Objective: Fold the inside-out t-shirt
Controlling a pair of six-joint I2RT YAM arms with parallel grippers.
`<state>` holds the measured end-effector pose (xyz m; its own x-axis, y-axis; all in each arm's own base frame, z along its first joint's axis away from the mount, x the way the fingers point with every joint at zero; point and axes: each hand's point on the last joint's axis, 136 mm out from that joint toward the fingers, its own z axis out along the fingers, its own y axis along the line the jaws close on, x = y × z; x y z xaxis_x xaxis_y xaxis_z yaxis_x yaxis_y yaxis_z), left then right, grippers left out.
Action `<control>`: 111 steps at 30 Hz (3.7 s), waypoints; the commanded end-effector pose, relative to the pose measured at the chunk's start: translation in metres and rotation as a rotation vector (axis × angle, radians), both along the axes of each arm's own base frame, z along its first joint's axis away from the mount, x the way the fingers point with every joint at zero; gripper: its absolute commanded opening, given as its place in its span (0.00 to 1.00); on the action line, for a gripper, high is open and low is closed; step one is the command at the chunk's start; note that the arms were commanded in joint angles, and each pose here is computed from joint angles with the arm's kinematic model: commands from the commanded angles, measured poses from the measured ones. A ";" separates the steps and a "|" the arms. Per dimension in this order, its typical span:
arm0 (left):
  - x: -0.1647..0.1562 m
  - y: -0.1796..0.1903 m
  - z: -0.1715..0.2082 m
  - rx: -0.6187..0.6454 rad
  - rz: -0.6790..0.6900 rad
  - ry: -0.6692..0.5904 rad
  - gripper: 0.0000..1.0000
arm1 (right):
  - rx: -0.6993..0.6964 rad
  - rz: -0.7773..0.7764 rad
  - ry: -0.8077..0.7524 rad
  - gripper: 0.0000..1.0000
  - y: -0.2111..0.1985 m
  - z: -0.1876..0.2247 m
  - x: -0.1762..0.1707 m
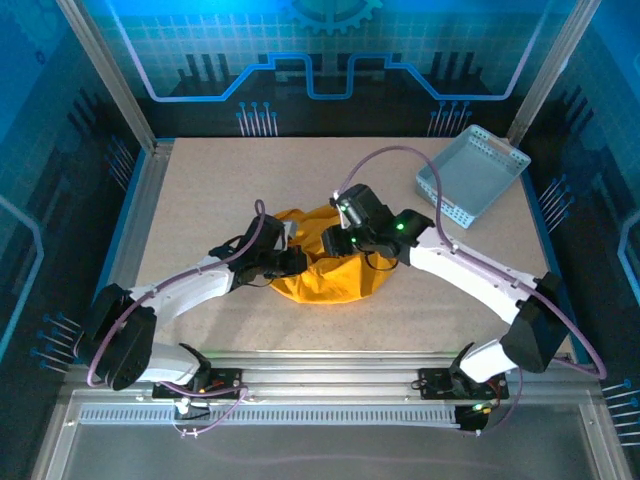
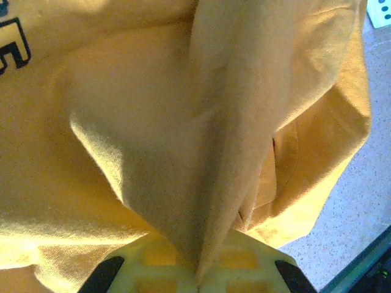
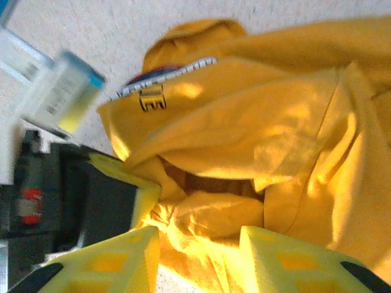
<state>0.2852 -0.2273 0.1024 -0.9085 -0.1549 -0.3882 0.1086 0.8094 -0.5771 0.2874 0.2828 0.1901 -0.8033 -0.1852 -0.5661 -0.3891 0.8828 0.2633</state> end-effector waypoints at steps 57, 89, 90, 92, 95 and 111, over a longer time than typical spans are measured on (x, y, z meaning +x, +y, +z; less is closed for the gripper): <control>-0.005 0.021 -0.006 0.018 0.030 0.007 0.00 | -0.045 -0.107 0.108 0.00 0.012 -0.037 0.039; -0.006 -0.026 0.066 0.236 -0.171 -0.394 0.67 | 0.415 -0.040 0.129 0.00 0.012 0.051 0.008; -0.004 -0.030 0.068 0.220 -0.172 -0.398 0.67 | 0.416 -0.035 0.128 0.00 0.014 0.052 0.005; 0.002 -0.034 0.070 0.219 -0.155 -0.399 0.64 | 0.411 -0.030 0.123 0.00 0.015 0.054 0.001; 0.012 -0.037 0.076 0.209 -0.126 -0.418 0.57 | 0.392 -0.026 0.115 0.00 0.015 0.053 -0.004; 0.024 -0.058 0.094 0.121 -0.117 -0.456 0.15 | 0.331 -0.080 0.091 0.00 -0.003 0.041 -0.007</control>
<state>0.3042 -0.2765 0.1767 -0.6830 0.0360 -0.7295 0.4000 0.8541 -0.3324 0.2860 0.2883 0.2323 -0.8626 0.0585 -0.5026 -0.2959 0.7474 0.5949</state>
